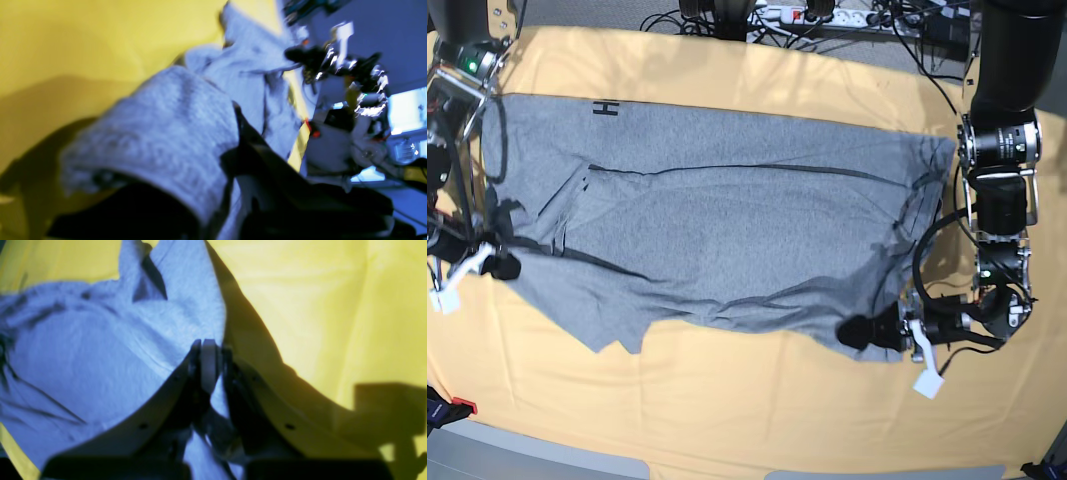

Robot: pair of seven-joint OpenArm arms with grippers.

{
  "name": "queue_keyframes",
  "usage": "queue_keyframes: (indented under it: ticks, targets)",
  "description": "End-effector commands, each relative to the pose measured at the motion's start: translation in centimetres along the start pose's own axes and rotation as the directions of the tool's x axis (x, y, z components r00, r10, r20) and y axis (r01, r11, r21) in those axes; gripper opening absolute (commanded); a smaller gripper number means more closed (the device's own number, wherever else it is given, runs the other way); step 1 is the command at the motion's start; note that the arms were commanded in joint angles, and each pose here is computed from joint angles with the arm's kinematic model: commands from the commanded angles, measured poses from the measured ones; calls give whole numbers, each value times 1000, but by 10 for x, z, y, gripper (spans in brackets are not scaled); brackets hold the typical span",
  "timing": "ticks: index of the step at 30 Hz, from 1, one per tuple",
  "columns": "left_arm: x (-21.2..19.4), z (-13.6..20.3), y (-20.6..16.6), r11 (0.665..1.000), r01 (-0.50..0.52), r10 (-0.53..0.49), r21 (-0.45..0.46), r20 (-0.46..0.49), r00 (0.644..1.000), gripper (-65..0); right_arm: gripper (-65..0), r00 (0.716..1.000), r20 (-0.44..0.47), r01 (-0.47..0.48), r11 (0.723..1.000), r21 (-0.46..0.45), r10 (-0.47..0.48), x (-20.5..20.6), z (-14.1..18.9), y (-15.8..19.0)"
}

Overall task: Layout the t-shirt on the table in an organized manner, then fold the t-shirt properly
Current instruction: 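Fold the hem half over toward the shoulder edge with both grippers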

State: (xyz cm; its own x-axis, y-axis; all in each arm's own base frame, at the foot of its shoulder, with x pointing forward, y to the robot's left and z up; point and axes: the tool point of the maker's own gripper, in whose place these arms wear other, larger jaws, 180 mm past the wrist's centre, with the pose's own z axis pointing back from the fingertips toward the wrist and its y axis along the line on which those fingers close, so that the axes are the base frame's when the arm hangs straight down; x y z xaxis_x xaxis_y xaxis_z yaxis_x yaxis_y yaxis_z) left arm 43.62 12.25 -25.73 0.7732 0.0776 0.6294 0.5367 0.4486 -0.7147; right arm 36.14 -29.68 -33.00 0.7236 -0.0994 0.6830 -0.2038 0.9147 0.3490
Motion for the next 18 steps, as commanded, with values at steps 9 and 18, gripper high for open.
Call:
queue_keyframes:
  ticks: [9,18]
  targets:
    - [31,28,-6,998,54,-55,16,74,996,-650,-650,998,29,-48,996,-80,51,5,16,-18]
    - [24,31,-3,999,32,-33,9,82,996,-650,-650,998,33,-55,994,-91,58,8,21,-22]
